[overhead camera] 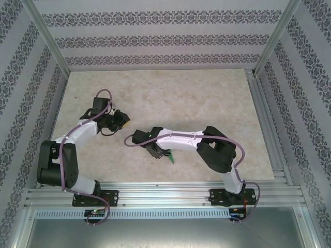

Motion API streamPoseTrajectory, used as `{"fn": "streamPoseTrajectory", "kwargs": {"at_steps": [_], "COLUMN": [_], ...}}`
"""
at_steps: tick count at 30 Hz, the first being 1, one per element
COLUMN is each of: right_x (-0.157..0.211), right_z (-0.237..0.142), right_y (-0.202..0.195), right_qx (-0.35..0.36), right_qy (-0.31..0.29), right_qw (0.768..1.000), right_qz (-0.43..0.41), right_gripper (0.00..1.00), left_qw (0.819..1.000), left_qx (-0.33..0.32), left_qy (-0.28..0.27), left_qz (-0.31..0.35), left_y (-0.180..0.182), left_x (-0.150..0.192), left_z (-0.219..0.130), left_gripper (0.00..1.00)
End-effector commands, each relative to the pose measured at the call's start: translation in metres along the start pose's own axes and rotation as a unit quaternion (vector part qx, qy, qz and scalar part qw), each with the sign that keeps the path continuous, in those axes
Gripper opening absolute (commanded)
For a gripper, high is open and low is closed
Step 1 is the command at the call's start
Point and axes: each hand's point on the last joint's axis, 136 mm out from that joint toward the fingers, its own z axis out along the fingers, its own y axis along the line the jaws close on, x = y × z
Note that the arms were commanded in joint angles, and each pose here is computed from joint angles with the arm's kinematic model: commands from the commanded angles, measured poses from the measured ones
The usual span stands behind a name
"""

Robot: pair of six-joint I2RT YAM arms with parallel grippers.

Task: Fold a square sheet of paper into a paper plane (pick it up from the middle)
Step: Turn over the paper at the center of the table.

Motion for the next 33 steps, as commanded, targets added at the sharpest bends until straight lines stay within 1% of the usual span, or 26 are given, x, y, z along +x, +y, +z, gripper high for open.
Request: {"fn": "streamPoseTrajectory", "kwargs": {"at_steps": [1,5,10,13,18,20,25,28,31,33], "right_x": [-0.010,-0.011,-0.009,-0.010,-0.009,-0.008,-0.007,-0.007,-0.005,-0.005], "right_z": [-0.016,-0.020,-0.018,-0.020,-0.025,-0.027,-0.030,-0.031,-0.030,-0.028], "right_y": [0.000,0.000,0.002,0.006,-0.001,-0.004,-0.004,-0.001,0.000,0.001], "right_qx": [-0.048,-0.098,-0.130,-0.140,-0.115,-0.090,-0.057,-0.053,-0.051,-0.053], "right_qy": [-0.027,-0.035,-0.032,-0.030,-0.033,-0.031,-0.029,-0.025,-0.022,-0.024], "right_qw": [0.997,0.992,0.988,0.986,0.990,0.993,0.997,0.997,0.997,0.997], "right_qz": [0.045,0.069,0.083,0.084,0.079,0.070,0.053,0.048,0.050,0.052], "right_gripper": [0.26,0.27,0.30,0.33,0.36,0.36,0.37,0.36,0.32,0.27], "left_qw": [1.000,0.999,0.999,0.999,0.999,0.999,0.998,0.998,0.998,0.998], "left_qx": [0.028,0.035,0.034,0.035,0.040,0.041,0.044,0.043,0.044,0.042], "left_qy": [-0.006,0.001,0.011,0.015,0.021,0.021,0.026,0.028,0.029,0.030], "left_qz": [0.012,0.017,0.024,0.026,0.027,0.029,0.029,0.030,0.031,0.030], "left_y": [-0.011,-0.014,-0.014,-0.014,-0.016,-0.017,-0.017,-0.017,-0.018,-0.017], "left_x": [-0.003,0.000,0.002,0.003,0.003,0.003,0.005,0.007,0.007,0.007], "left_z": [-0.006,-0.005,-0.003,-0.002,0.000,0.000,0.002,0.002,0.003,0.003], "left_gripper": [0.19,0.19,0.20,0.20,0.20,0.19,0.20,0.19,0.19,0.19]}}
